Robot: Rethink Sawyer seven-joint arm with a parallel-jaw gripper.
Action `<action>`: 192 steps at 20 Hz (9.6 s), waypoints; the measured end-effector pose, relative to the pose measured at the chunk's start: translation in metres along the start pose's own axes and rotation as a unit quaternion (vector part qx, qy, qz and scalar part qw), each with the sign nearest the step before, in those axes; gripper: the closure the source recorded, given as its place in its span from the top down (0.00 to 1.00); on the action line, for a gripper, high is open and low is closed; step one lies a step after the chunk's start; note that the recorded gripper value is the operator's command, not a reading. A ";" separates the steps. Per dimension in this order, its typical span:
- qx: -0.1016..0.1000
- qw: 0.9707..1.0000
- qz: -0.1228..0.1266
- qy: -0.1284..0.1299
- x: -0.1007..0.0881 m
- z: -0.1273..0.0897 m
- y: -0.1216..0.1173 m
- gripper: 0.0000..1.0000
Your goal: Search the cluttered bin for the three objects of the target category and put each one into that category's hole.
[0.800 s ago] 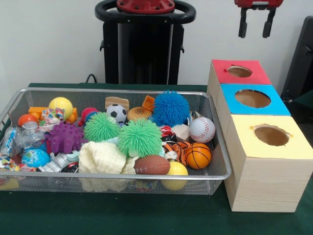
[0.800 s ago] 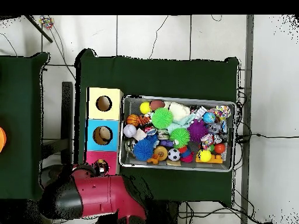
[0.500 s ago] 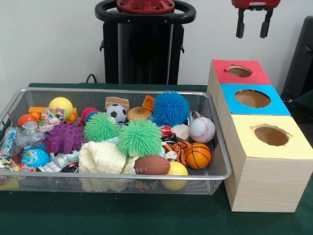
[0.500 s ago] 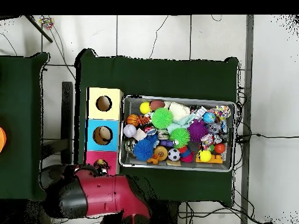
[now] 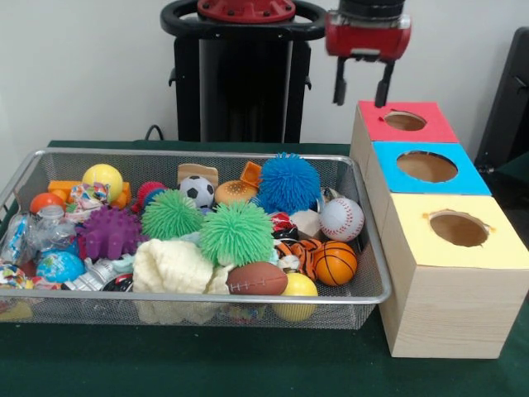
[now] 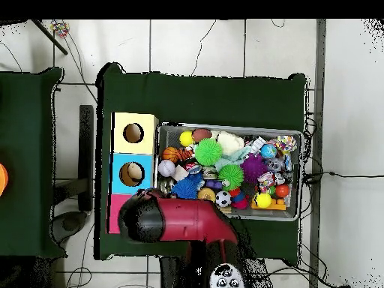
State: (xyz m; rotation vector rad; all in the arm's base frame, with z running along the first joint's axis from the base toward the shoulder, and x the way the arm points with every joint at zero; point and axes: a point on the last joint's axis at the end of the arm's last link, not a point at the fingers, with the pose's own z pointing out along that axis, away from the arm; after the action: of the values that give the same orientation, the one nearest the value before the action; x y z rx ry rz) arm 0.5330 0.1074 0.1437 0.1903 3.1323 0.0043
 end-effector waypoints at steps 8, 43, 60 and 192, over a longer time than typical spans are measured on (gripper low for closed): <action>-0.003 0.999 0.042 -0.011 -0.046 0.032 -0.065 1.00; -0.042 0.995 0.038 -0.087 -0.158 0.070 -0.152 1.00; -0.017 0.994 0.033 -0.104 -0.176 0.107 -0.223 1.00; 0.091 0.987 -0.098 0.092 -0.070 0.162 -0.262 1.00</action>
State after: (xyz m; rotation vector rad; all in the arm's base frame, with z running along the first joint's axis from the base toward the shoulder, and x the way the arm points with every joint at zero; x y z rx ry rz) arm 0.5718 -0.1604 -0.0187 -0.1277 3.3194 -0.2814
